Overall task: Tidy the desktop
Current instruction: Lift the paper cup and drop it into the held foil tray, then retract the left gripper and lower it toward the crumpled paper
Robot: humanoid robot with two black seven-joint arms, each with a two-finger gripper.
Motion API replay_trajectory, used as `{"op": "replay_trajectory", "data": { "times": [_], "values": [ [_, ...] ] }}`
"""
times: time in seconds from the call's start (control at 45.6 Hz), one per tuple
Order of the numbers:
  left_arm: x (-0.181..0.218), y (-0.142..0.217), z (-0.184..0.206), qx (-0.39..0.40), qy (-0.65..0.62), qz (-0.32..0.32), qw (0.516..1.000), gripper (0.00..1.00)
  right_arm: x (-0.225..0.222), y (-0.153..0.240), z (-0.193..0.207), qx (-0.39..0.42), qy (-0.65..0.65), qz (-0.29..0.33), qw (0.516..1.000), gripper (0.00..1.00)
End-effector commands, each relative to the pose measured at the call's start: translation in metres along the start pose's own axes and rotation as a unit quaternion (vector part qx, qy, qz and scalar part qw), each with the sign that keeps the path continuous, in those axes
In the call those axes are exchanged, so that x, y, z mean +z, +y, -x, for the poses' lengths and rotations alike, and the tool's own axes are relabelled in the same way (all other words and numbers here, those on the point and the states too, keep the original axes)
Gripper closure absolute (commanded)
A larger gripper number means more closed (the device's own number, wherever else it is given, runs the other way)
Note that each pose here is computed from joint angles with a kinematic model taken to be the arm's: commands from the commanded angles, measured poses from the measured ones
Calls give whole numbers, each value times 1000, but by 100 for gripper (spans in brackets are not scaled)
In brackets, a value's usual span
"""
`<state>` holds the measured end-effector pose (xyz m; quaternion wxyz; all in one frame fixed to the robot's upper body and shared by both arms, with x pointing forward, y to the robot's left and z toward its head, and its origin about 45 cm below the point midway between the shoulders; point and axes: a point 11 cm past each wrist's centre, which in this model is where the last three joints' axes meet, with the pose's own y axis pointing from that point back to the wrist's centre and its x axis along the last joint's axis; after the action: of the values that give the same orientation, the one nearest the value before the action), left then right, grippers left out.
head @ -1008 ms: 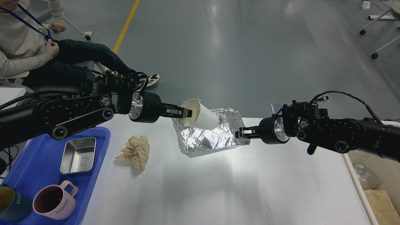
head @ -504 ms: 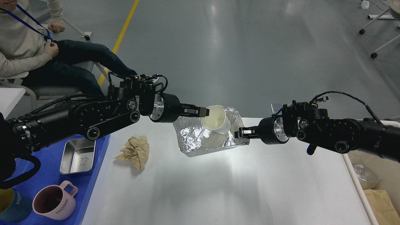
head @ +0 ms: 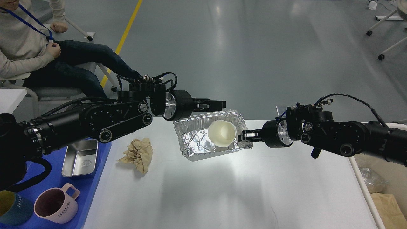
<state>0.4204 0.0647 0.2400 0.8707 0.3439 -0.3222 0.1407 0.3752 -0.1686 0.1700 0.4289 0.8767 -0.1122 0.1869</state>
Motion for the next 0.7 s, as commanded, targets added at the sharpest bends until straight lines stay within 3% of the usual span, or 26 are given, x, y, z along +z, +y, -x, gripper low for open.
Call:
{"op": "replay_trajectory", "data": {
  "times": [0.0, 0.373, 0.68],
  "values": [
    [-2, 8, -13, 17, 23, 5, 1000, 36, 0, 0, 0, 0, 0, 0, 1000, 100],
    [-88, 97, -42, 59, 85, -76, 992, 28, 5, -1, 5, -5, -6, 3, 1000, 100],
    [-131, 183, 2, 38, 151, -116, 981, 26, 5, -1, 6, -6, -5, 4, 1000, 100]
  ]
}}
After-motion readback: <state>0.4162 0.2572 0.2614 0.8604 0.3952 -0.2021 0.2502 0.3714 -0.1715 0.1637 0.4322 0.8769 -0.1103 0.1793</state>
